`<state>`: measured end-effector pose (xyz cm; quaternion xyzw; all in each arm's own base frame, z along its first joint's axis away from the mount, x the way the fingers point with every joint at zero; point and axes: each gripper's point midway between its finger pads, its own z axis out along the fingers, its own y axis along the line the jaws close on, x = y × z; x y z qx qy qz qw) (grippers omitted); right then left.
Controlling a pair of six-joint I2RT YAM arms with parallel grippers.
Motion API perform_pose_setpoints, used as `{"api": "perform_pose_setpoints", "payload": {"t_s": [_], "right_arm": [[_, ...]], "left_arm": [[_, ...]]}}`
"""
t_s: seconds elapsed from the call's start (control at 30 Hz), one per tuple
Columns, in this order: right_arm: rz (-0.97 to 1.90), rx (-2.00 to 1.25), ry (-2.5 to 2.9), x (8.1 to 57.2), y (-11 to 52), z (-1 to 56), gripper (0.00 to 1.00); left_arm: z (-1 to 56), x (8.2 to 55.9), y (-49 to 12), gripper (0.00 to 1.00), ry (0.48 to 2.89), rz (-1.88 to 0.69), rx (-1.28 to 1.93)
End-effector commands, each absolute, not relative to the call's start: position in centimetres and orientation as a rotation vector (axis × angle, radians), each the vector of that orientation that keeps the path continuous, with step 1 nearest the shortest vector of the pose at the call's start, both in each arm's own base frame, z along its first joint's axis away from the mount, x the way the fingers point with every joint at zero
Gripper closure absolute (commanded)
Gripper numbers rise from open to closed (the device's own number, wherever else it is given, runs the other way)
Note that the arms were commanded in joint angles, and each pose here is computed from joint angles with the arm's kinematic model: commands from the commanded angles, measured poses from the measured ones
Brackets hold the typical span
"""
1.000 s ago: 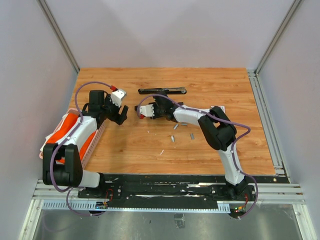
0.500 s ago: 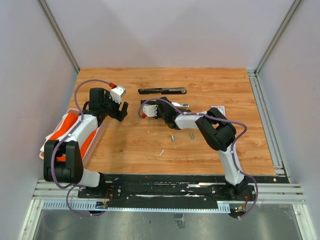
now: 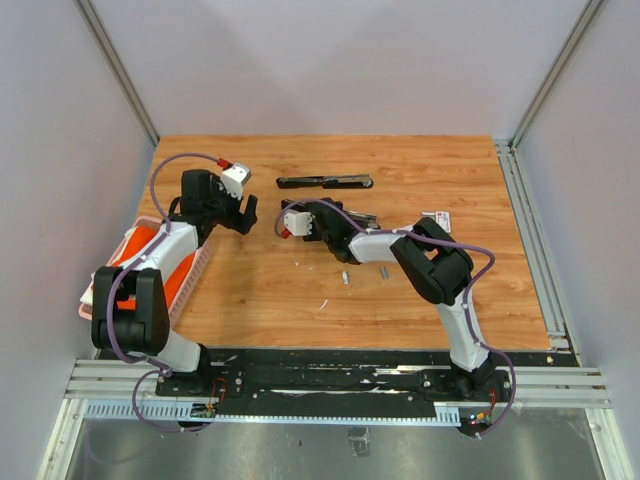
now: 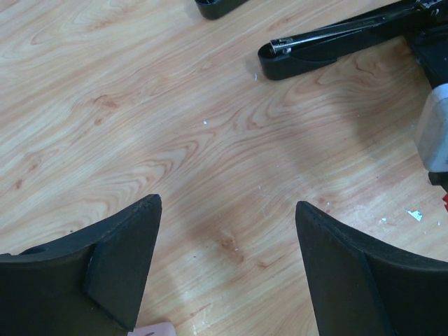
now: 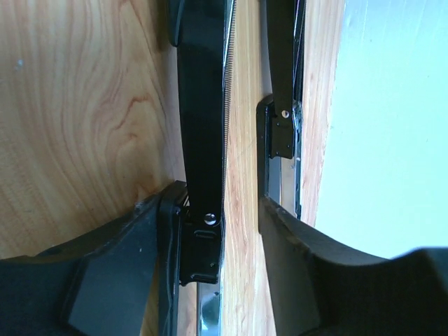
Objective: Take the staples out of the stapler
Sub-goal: Adjust the stapler at the center of the board.
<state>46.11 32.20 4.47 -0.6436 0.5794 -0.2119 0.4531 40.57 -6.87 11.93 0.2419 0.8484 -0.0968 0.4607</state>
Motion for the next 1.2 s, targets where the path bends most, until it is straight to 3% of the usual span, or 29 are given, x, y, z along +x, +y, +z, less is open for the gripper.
{"api": "perform_pose_setpoints", "payload": {"t_s": [0.0,0.5,0.9,1.17], "right_arm": [[-0.367,-1.714,1.500,42.4,32.7,1.0,0.35],[-0.178,-1.776,1.609,40.0,33.4,4.3,0.28],[-0.136,-1.698,1.732,39.5,30.2,8.0,0.26],[-0.187,-1.621,1.802,40.6,27.7,8.6,0.26]], "left_arm": [[12.8,41.4,-6.6,0.18,2.048,-0.218,0.585],[13.5,40.6,-6.4,0.18,2.052,-0.200,0.607],[15.8,36.9,-5.3,0.02,2.019,-0.112,0.635],[17.8,33.3,-4.1,0.02,2.009,-0.031,0.674]]}}
